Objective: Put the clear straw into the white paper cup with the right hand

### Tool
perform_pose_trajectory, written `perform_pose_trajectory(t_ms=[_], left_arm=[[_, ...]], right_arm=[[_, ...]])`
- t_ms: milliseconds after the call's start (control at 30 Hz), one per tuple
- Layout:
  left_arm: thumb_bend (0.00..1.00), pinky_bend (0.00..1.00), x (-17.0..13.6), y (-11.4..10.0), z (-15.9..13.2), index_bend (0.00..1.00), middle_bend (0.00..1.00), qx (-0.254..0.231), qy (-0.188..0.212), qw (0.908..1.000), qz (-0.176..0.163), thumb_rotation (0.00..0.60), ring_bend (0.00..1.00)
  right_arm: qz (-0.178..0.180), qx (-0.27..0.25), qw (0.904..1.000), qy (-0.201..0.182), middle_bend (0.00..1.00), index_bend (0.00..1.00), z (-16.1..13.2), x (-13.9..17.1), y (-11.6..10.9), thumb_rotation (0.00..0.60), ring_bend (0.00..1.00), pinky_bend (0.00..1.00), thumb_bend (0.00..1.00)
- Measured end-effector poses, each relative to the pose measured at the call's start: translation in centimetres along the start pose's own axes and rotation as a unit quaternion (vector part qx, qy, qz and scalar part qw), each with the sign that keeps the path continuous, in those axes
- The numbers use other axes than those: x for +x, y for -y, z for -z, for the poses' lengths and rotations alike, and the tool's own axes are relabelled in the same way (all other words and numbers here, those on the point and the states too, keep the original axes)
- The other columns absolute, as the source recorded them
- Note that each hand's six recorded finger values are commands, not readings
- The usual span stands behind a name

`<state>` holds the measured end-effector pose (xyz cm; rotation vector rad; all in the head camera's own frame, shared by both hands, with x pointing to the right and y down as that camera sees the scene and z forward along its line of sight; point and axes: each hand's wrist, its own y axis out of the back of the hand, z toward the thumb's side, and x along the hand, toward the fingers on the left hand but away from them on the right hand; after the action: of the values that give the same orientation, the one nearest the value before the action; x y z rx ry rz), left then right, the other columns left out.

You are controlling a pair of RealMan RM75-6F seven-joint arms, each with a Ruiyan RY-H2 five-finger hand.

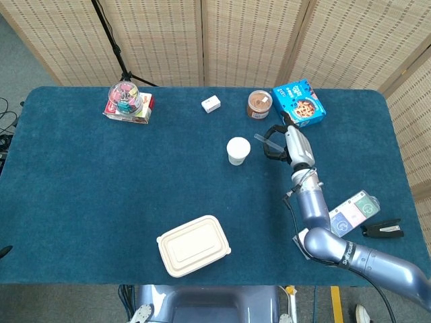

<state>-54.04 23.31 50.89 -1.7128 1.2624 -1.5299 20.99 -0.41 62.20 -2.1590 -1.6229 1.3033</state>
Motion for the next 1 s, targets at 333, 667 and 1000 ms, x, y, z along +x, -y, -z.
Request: perform_pose_trajectory(t_ms=[333,667,1000], left_arm=[[0.0,0.0,0.8,0.0,0.5,0.0,0.0,-0.008,-0.018,0.9998,0.008,0.6,0.0],[0.0,0.0,1.1,-0.1,0.7,0.0,0.0,-0.013,-0.022,0.9996,0.012,0.6,0.0],[0.0,0.0,1.2,-0.4,1.1,0.0,0.0,-0.019,-0.026,0.9994,0.011,0.6,0.0]], right_arm=[[0.006,-0.039,0.9989,-0.025,0.0,0.56,-4.1,-2.7,1.3,0.6,0.0,0.0,0.57],[-0.009,-0.132,0.9909,-0.026,0.0,0.57,-8.0,-3.8,3.4,0.6,0.0,0.0,0.57],[-0.051,-0.21,0.9755,-0.04,0.0,0.57,-9.1,-4.5,5.0,0.6,0.0,0.0,0.57]])
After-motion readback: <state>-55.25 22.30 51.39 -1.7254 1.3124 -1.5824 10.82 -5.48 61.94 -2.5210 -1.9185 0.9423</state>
